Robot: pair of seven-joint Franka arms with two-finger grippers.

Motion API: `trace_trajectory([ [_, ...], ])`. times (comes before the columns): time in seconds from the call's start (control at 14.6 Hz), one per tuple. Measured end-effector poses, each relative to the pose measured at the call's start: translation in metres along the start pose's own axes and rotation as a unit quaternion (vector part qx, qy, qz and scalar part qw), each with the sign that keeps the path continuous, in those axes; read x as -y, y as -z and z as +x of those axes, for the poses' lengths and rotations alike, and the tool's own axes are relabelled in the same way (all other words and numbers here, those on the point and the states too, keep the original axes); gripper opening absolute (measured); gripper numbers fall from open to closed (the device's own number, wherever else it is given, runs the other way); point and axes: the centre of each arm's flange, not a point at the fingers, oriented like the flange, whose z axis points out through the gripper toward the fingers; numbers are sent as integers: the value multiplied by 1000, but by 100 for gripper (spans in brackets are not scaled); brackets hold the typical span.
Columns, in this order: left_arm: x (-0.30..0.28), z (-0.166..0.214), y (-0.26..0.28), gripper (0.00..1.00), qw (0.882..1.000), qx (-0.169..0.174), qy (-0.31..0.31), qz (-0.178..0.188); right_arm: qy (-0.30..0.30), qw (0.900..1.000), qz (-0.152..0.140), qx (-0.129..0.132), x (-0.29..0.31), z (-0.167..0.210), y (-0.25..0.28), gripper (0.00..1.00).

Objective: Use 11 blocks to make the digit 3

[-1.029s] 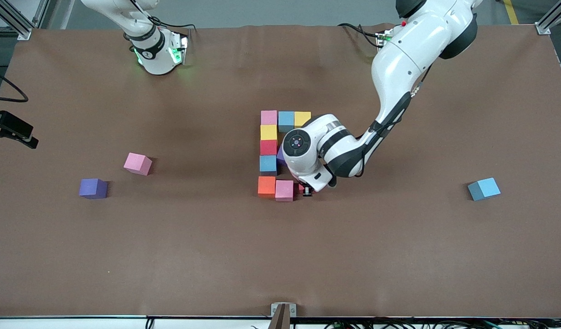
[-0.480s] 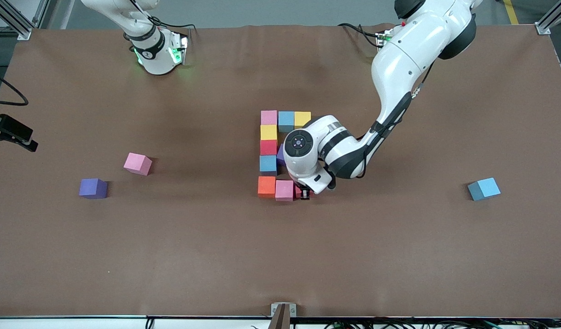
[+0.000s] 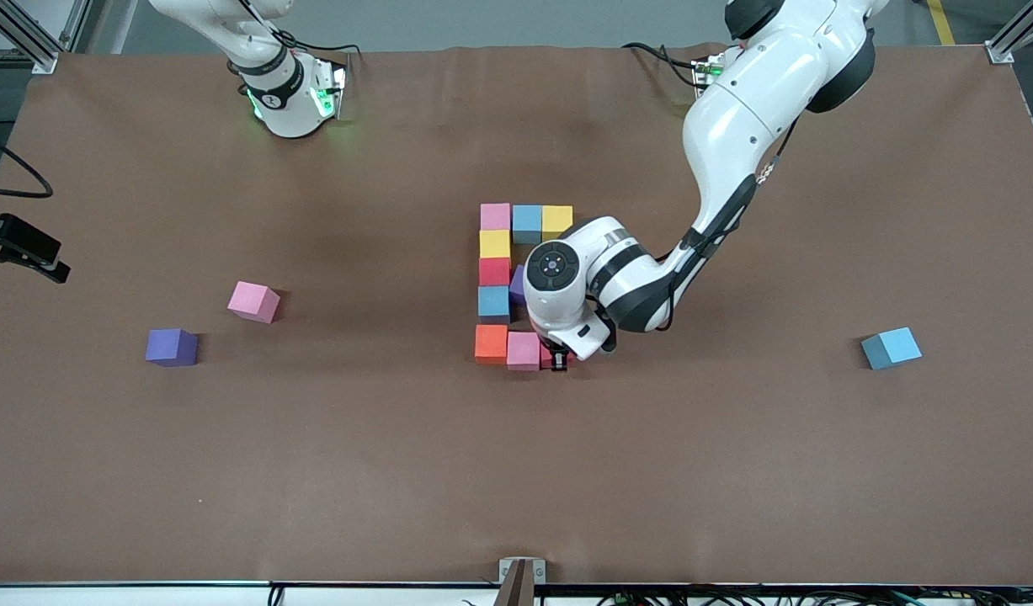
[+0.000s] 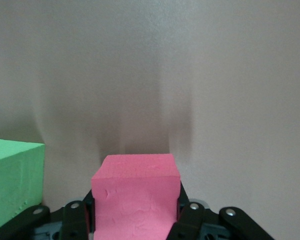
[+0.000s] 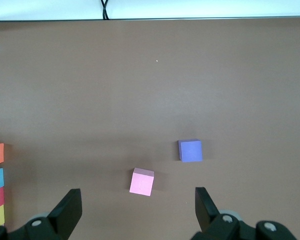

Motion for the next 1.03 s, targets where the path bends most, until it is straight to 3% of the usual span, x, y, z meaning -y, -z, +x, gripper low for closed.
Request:
trace_trajectory([
  [0.21,-1,-1,-2,60,1000,5,0,-3,1,1000,0,0,1,0,0,100],
  [0.55,-5,1,-1,100,1000,9,-21,-6,1,1000,0,0,1,0,0,100],
  [0.82,-26,11,39,100,997,19,-71,-36,1,1000,0,0,1,0,0,100],
  [1.03,-50,40,97,100,990,15,-122,-62,1,1000,0,0,1,0,0,100],
])
